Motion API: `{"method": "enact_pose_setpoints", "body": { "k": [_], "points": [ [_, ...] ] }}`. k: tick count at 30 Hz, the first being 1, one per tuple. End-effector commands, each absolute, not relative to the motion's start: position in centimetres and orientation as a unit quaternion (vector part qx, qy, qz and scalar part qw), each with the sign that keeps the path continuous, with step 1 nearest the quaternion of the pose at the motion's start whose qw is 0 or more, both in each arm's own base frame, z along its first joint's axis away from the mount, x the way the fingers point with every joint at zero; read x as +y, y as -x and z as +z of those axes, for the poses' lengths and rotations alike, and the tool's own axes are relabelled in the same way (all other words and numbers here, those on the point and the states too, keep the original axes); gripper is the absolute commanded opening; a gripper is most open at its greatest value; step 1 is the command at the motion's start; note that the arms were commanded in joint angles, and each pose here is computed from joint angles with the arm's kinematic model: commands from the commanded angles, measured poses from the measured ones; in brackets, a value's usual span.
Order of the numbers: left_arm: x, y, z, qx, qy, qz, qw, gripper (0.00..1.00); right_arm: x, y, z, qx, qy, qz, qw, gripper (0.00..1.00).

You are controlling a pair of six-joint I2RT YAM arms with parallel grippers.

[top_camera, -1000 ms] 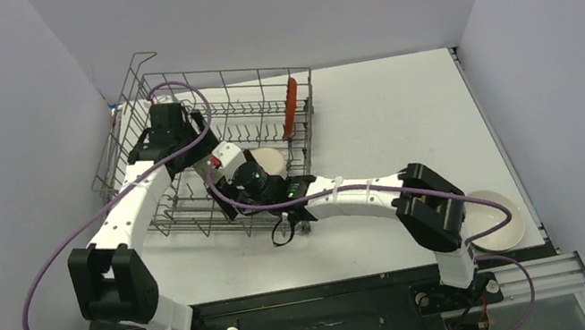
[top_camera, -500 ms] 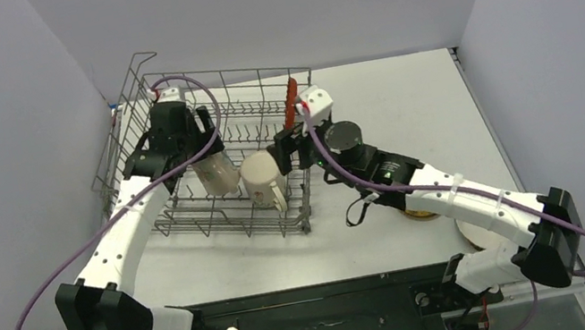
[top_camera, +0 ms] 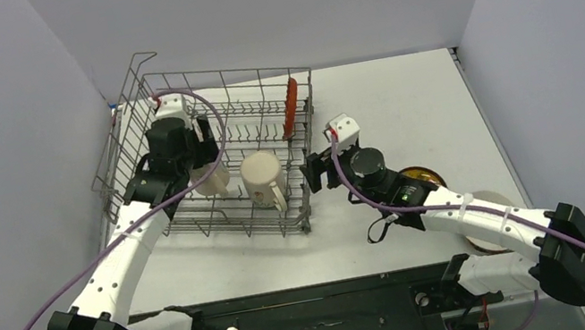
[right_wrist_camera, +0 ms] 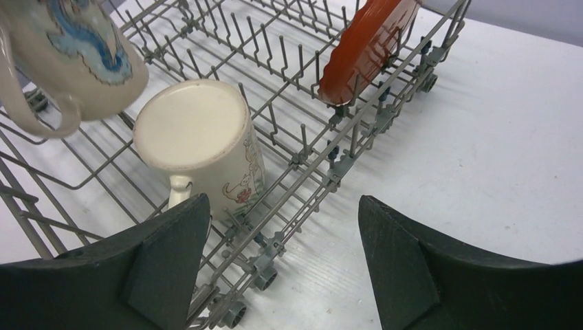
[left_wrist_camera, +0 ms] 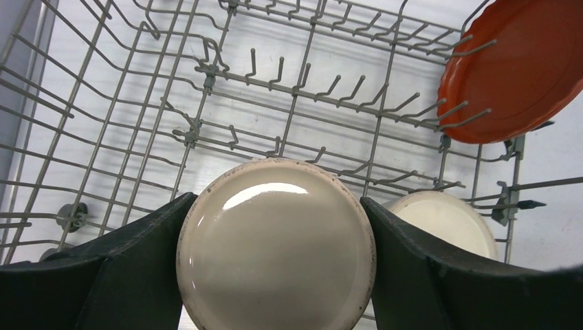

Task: Load the mixed dishes into the dish rack

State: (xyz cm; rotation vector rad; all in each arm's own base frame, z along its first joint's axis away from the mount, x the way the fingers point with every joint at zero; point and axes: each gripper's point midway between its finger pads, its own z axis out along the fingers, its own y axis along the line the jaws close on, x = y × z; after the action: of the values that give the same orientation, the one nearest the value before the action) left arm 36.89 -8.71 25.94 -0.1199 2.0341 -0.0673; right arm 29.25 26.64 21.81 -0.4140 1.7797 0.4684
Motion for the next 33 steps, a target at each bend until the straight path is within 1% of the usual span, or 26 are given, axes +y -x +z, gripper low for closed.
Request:
{"method": "enact_pose_setpoints", "body": {
  "k": [1,6,9,12,15,16,17,18,19,20,22,23,24,28,33],
  "points": [
    [-9.1,-38.4,31.0,0.775,0.052,-0.055,0.627,0.00,26.1,-29.8,25.0,0.719,0.150,0.232,0.638,0.74],
    [-8.7,-38.1,28.4,0.767,0.057,-0.051,0.637,0.00,25.0,-29.9,25.2,0.708,0.131,0.251,0.647,0.74],
    [-8.7,-37.5,26.4,0.775,0.064,-0.058,0.626,0.00,25.0,-30.2,25.0,0.710,0.128,0.256,0.643,0.74],
    [-8.8,-37.2,25.8,0.769,0.078,-0.072,0.631,0.00,24.9,-30.3,24.8,0.711,0.126,0.257,0.642,0.74],
    [-8.2,-37.1,24.9,0.776,0.100,-0.064,0.619,0.00,25.0,-30.3,24.7,0.711,0.125,0.261,0.641,0.74],
    [-8.1,-36.8,23.9,0.787,0.105,-0.059,0.605,0.03,25.0,-30.3,24.6,0.712,0.127,0.261,0.639,0.74],
    [-8.0,-36.8,23.7,0.790,0.108,-0.055,0.601,0.13,25.1,-30.3,24.6,0.712,0.128,0.262,0.639,0.73],
    [-8.0,-36.7,23.2,0.795,0.112,-0.055,0.593,0.37,25.1,-30.3,24.6,0.712,0.128,0.262,0.639,0.73],
    [-8.0,-36.7,23.2,0.797,0.115,-0.056,0.590,0.48,25.1,-30.3,24.6,0.711,0.128,0.263,0.640,0.73],
    [-8.1,-36.6,22.7,0.804,0.122,-0.058,0.580,0.62,25.0,-30.4,24.4,0.711,0.126,0.263,0.640,0.73],
    [-8.3,-36.5,22.7,0.811,0.126,-0.064,0.567,0.76,25.1,-30.5,24.3,0.712,0.126,0.265,0.638,0.73],
    [-8.4,-36.3,23.0,0.813,0.127,-0.067,0.564,0.93,25.2,-30.6,24.1,0.716,0.129,0.263,0.634,0.73],
    [-8.4,-36.2,23.0,0.815,0.127,-0.068,0.561,0.98,25.3,-30.5,24.2,0.716,0.132,0.263,0.633,0.73],
    [-7.9,-35.2,23.9,0.810,0.127,-0.068,0.568,0.97,24.9,-30.7,23.7,0.716,0.130,0.256,0.636,0.72],
    [-6.8,-33.8,27.1,0.797,0.117,-0.057,0.590,0.96,25.1,-30.9,23.5,0.719,0.134,0.258,0.631,0.72]
  ]
}}
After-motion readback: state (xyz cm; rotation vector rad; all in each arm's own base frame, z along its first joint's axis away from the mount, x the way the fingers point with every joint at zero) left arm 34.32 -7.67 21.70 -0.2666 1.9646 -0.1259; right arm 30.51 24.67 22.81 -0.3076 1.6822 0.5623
